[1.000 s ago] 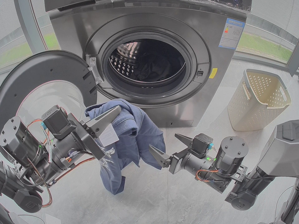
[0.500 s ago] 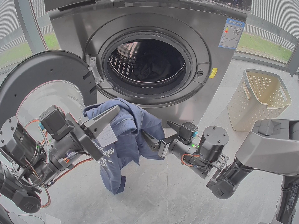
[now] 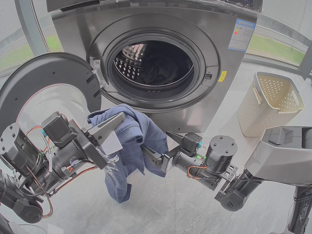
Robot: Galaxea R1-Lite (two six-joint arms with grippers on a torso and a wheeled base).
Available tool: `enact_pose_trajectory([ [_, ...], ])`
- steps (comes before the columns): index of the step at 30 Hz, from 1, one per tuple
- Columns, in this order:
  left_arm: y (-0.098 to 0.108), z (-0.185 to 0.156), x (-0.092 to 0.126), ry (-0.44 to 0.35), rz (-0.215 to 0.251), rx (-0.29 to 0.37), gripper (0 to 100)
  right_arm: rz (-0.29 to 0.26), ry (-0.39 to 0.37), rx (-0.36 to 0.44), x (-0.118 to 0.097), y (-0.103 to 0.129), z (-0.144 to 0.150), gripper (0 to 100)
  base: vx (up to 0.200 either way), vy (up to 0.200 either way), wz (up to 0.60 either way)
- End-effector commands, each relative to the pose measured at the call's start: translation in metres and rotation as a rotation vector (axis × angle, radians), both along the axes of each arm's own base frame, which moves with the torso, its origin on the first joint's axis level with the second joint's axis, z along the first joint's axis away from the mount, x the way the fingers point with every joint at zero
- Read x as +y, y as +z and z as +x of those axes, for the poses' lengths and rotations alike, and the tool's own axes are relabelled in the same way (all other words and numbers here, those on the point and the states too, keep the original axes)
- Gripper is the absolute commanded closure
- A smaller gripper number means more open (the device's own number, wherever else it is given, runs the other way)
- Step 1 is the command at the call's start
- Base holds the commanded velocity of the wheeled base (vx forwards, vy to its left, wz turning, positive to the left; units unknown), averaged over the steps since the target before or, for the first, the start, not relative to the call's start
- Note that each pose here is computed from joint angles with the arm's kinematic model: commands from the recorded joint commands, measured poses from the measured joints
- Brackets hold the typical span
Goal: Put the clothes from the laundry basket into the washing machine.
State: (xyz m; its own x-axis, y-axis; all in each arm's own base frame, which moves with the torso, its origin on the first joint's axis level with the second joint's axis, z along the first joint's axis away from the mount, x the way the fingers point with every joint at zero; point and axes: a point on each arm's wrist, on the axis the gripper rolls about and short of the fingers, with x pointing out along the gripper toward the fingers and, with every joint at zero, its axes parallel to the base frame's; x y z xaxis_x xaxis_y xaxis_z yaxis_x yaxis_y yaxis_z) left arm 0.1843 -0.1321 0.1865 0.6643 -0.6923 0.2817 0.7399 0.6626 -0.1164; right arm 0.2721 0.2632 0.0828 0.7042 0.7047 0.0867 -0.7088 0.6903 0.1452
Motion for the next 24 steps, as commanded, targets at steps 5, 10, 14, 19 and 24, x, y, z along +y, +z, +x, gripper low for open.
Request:
enact_pose_trajectory([
  [5, -0.002, 0.001, -0.001, 0.0, 0.005, 0.005, 100, 0.017, -0.001, -0.021, -0.005, 0.013, -0.004, 0, 0.0, 0.0, 0.0],
  [10, -0.002, 0.001, -0.001, 0.001, 0.007, 0.003, 100, 0.008, 0.008, -0.023, 0.0, 0.009, -0.004, 0, 0.0, 0.0, 0.0],
  [14, -0.001, 0.001, -0.001, 0.001, 0.005, 0.001, 100, 0.002, 0.032, -0.016, 0.007, 0.005, -0.009, 0, 0.0, 0.0, 0.0],
  [19, -0.002, 0.001, -0.001, 0.003, 0.008, 0.004, 100, 0.003, 0.052, -0.022, 0.013, 0.006, -0.013, 0, 0.0, 0.0, 0.0],
  [24, -0.002, 0.001, -0.001, 0.003, 0.009, 0.003, 100, 0.014, 0.044, -0.036, 0.018, 0.005, -0.007, 0, 0.0, 0.0, 0.0],
])
